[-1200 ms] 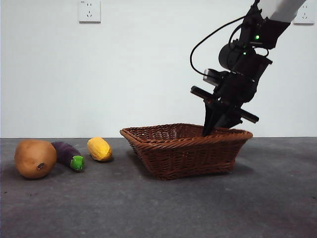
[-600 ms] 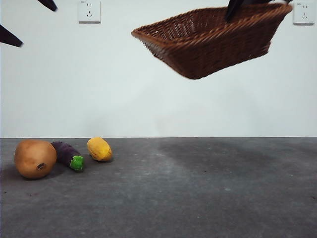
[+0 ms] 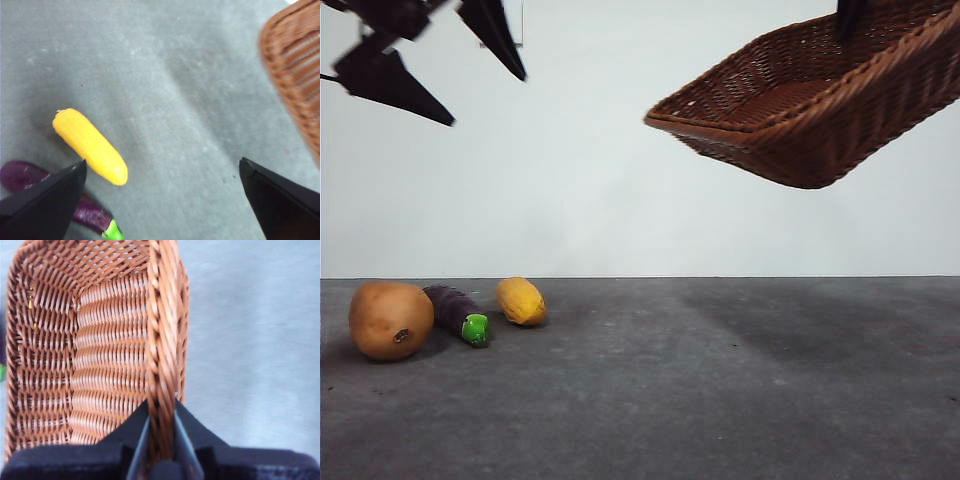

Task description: Help me put the vegetables on the table into the basket

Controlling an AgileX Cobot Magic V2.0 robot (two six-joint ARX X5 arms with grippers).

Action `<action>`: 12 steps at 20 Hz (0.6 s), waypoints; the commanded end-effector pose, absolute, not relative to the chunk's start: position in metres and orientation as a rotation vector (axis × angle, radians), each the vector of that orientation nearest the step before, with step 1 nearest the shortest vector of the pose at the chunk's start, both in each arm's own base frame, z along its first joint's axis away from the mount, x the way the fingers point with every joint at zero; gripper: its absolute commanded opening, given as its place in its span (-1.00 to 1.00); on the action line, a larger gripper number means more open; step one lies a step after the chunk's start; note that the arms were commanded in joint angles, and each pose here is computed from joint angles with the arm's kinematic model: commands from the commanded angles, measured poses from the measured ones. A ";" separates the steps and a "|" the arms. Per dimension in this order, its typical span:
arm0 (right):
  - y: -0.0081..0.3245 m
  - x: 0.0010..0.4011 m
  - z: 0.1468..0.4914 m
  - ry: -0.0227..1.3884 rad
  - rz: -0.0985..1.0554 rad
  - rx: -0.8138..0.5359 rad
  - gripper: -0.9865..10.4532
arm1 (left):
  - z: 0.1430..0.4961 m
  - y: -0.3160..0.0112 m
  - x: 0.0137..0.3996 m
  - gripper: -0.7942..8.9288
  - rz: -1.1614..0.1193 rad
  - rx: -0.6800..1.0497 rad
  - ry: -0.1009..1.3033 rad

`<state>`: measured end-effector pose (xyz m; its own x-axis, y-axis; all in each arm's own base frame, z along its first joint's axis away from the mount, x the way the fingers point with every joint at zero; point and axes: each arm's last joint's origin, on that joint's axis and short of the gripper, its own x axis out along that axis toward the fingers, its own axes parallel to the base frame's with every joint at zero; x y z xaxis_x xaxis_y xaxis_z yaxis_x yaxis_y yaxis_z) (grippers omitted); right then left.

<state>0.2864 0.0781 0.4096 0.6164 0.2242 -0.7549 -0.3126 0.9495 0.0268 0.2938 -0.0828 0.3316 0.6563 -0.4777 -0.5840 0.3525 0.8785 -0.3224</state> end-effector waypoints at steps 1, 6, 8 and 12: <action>0.076 0.280 0.418 0.809 0.277 -0.122 -0.85 | 0.320 -0.095 0.315 0.54 -0.433 -0.162 0.781; 0.075 0.277 0.420 0.795 0.278 -0.129 -0.85 | 0.292 -0.111 0.367 0.54 -0.309 -0.142 0.916; 0.075 0.277 0.420 0.793 0.281 -0.133 -0.85 | 0.283 -0.114 0.381 0.54 -0.259 -0.131 0.974; 0.075 0.277 0.420 0.791 0.287 -0.148 -0.85 | 0.265 -0.121 0.408 0.54 -0.207 -0.165 1.031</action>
